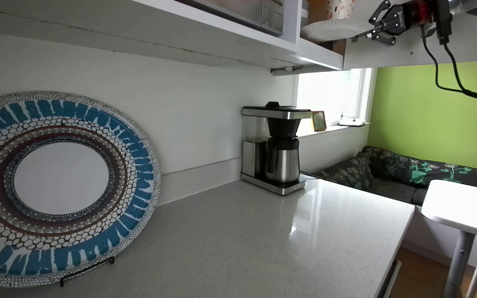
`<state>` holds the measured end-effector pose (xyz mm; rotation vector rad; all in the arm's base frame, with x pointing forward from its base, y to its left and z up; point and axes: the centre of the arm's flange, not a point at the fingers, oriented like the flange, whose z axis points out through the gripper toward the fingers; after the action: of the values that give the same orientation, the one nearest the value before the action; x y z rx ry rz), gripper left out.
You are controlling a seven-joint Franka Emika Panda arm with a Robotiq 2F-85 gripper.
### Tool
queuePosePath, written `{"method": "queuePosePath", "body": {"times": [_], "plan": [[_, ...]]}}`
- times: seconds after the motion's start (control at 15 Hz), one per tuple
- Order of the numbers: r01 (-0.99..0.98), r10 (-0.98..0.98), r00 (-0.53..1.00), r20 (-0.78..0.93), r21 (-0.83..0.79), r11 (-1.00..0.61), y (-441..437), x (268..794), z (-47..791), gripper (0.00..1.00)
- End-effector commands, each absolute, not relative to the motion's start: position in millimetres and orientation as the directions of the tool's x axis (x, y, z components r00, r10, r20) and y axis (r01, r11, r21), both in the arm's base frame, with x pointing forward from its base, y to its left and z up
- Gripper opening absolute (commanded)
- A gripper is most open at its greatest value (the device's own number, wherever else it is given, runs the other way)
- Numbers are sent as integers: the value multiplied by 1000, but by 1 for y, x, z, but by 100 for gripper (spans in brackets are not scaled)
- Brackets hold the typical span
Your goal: Put the cup and plate on top of the table
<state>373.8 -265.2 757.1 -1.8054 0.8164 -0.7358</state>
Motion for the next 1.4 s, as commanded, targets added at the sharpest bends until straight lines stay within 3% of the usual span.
{"method": "queuePosePath", "body": {"times": [0.0,1.33], "plan": [[-178,-784,609,117,-943,-280,-258,350,747,0],[-153,-764,639,89,-958,-240,-252,291,722,0]]}}
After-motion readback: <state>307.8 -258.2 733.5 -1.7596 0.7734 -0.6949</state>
